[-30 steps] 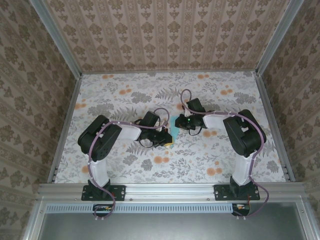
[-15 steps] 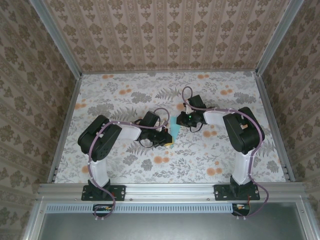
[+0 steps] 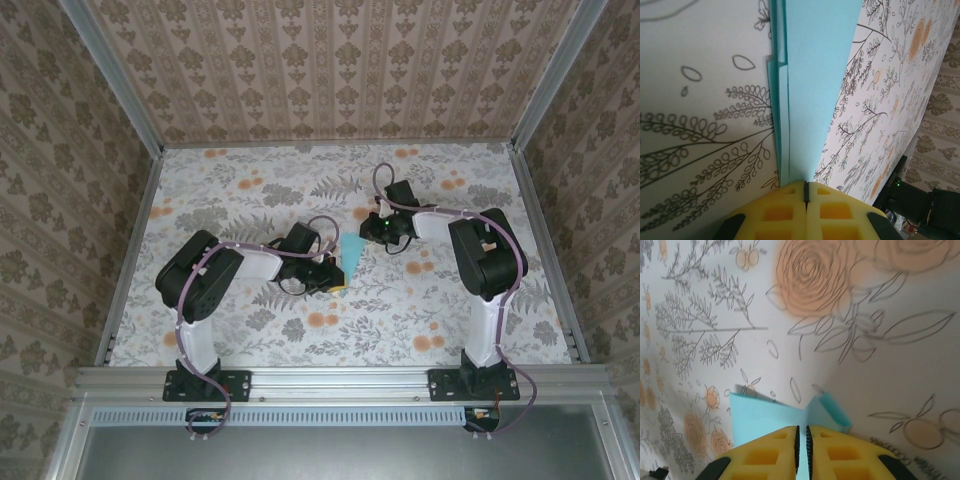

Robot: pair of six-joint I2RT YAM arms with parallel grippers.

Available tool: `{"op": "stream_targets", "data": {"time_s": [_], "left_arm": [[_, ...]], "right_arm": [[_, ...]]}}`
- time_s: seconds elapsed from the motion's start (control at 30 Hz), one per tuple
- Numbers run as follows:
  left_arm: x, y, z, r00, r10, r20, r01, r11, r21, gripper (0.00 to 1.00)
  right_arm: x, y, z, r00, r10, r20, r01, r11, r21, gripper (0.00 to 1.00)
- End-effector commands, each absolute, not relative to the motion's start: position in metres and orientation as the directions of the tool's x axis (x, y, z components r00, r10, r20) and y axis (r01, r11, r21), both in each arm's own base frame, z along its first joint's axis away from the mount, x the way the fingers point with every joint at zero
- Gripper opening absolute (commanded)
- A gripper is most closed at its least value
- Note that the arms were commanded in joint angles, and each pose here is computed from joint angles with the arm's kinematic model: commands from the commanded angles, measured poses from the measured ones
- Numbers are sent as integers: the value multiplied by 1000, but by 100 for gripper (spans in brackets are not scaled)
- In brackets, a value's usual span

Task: Fold a paper plane with a square sheet of paper (fold left side to right side)
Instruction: Fold the wing for the fifth time at the center of the table.

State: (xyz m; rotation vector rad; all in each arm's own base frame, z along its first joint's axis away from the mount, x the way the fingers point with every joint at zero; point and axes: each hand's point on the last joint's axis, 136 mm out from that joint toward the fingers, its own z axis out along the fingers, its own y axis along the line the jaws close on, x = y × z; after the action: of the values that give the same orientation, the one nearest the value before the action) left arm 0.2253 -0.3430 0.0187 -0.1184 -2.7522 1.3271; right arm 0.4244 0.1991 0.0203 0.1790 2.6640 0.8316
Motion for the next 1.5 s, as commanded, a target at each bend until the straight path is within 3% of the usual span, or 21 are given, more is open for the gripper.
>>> {"op": "stream_targets", "data": {"time_s": [0.0,0.4,0.63,0.9,1.27,1.47], "left_arm": [[189,-305,-35,-973,67,221,-88,778,-622,0],[190,-306,-33,-976,66,206,-80,773,-629,0],[190,-308,-27,-979,70,192,-70,766,-639,0],[191,-307,-26,-982,68,179,-62,771,-634,0],[194,-307,-26,-985,62,163,-55,778,-625,0],[194,-307,-26,-984,64,165,-54,779,-625,0]], "right_arm": [[436,189,14,-927,221,-304,27,846,533,16],[459,176,21,-912,256,-320,49,843,535,16],[464,177,58,-888,270,-371,17,828,560,16],[413,201,93,-886,251,-391,-46,790,612,16],[336,254,62,-943,225,-244,-7,721,693,15],[318,261,42,-957,211,-197,21,731,682,14]]}}
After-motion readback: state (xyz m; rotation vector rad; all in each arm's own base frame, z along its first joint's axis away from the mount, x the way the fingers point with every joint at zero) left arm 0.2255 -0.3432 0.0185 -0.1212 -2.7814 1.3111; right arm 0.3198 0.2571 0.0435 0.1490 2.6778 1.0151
